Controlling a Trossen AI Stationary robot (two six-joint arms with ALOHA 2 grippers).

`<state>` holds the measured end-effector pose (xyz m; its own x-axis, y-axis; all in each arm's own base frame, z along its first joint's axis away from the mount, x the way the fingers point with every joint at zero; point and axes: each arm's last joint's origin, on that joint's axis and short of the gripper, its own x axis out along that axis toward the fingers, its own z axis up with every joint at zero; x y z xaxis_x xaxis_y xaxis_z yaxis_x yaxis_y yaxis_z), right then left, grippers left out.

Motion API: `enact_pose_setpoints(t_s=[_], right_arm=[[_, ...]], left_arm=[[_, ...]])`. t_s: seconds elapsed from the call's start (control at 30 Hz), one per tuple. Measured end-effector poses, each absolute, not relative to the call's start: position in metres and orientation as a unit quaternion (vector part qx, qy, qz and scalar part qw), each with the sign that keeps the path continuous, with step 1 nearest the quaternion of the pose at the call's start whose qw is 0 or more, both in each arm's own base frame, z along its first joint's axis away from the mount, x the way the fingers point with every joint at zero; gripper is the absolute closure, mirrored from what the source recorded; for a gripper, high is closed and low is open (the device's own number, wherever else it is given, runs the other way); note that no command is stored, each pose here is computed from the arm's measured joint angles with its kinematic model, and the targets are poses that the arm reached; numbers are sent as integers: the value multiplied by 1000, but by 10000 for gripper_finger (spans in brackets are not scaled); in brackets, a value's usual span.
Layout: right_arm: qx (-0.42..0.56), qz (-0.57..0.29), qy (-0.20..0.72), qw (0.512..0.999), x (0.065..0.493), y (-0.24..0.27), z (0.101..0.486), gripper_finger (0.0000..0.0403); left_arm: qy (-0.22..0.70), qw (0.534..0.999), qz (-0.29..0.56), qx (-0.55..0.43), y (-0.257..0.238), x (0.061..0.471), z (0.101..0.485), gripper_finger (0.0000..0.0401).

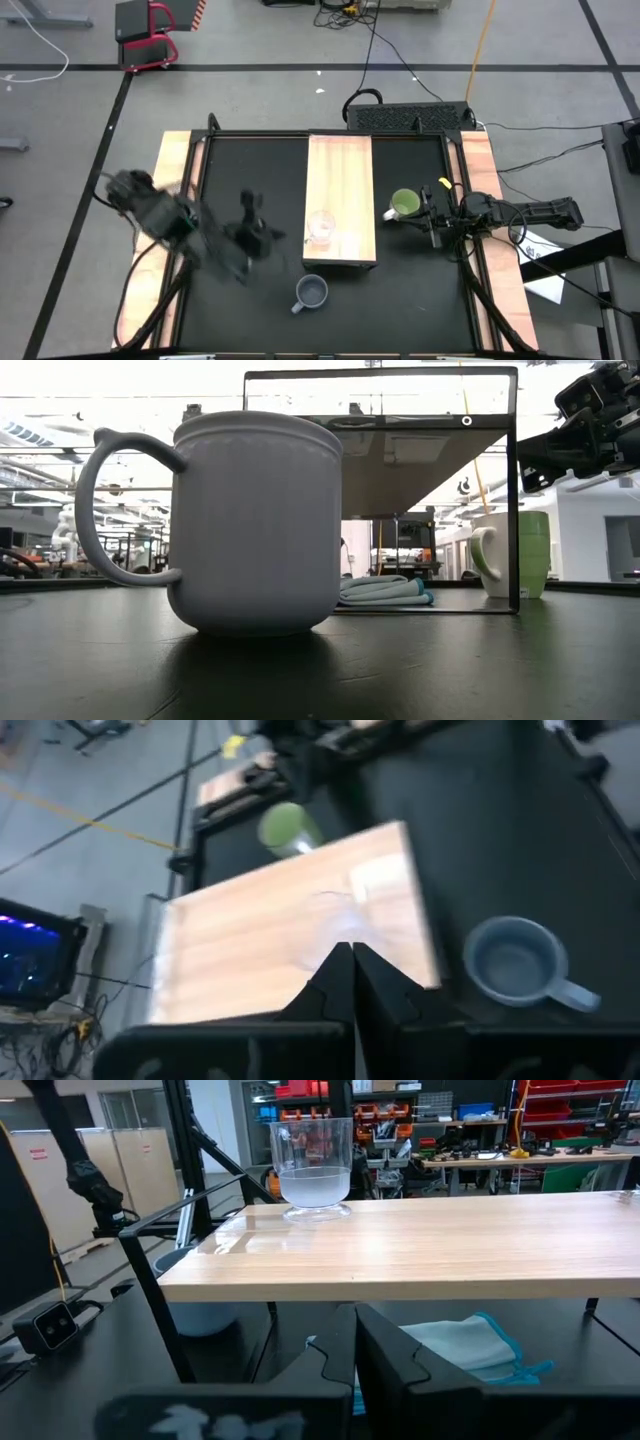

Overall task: Stack small to large cups/mugs on shelf
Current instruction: Put the gray mug on the shelf

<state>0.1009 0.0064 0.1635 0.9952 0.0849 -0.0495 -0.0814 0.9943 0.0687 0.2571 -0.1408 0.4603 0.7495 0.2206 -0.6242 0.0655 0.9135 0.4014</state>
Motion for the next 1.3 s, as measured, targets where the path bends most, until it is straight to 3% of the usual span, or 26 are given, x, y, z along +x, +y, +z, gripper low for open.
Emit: enact_pose_setpoints(t_s=[0.17,0.4,0.77,1.0,1.3], right_arm=[[33,41,26,998,101,6,164,403],[30,42,26,998,101,6,164,403],[30,42,26,998,101,6,164,403],[30,42,26,998,101,6,163,403],[33,41,26,998,101,6,163,403]], left_arm=[[311,929,41,197,-110,224,462,401],[236,959,54,147,-82,176,428,401],[185,977,57,93,-62,141,338,401],[107,992,-7,72,-66,139,271,401],[5,998,-28,63,-63,128,196,401]])
